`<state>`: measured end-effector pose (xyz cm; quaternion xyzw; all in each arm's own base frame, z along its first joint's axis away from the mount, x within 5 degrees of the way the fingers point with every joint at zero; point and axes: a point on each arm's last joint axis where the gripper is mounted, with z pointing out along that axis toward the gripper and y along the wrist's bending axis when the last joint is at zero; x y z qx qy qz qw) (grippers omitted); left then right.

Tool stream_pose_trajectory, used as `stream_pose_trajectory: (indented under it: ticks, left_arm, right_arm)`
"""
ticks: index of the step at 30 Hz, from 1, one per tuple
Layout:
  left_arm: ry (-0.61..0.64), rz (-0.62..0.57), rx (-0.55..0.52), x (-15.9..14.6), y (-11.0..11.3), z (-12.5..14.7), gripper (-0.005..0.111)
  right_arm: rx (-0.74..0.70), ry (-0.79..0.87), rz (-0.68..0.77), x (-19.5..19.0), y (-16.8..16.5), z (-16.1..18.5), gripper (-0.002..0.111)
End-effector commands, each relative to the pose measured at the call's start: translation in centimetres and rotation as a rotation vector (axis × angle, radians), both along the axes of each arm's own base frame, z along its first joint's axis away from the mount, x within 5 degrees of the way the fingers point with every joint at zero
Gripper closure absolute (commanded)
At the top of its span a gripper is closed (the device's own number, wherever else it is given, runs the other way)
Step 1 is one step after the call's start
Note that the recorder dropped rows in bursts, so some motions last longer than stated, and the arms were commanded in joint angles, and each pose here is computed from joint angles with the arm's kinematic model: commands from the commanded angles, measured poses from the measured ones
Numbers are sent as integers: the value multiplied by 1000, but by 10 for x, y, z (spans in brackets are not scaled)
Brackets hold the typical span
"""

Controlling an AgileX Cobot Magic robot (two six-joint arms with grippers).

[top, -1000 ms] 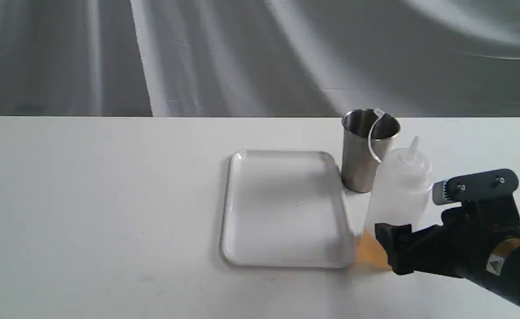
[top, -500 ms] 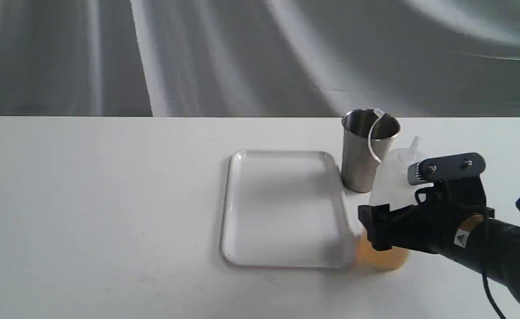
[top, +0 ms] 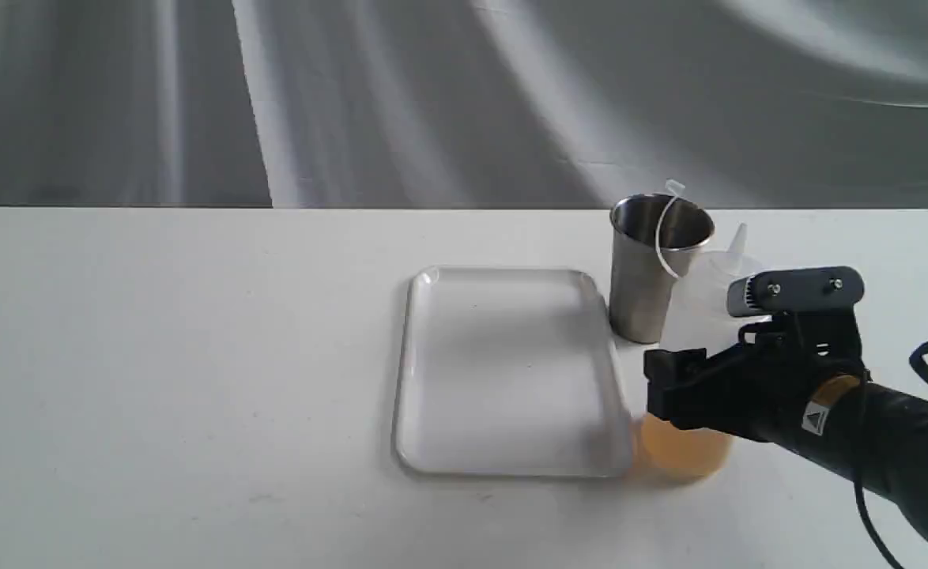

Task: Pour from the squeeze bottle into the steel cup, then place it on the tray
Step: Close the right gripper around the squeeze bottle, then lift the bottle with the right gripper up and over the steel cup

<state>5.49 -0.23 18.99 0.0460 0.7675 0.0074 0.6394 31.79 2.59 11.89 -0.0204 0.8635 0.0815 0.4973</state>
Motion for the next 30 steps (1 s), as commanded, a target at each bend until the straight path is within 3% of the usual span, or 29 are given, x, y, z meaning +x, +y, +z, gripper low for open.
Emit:
stream_pose_trajectory:
  ticks: [1, 5, 11, 20, 30]
  left_arm:
    - [-5, -6, -4, 0, 0, -1, 107]
    - [-5, -5, -5, 0, 0, -1, 107]
    - [-5, -5, -5, 0, 0, -1, 107]
    - [-5, -6, -3, 0, 0, -1, 107]
    - [-5, -5, -6, 0, 0, -1, 107]
  right_arm:
    - [10, -28, 24, 2, 3, 3, 91]
    - [48, -38, 4, 2, 3, 8, 108]
    - [38, -76, -8, -2, 2, 35, 108]
    - [-64, -4, -42, -23, -11, 72, 108]
    - [-182, 125, -97, -40, -40, 82, 108]
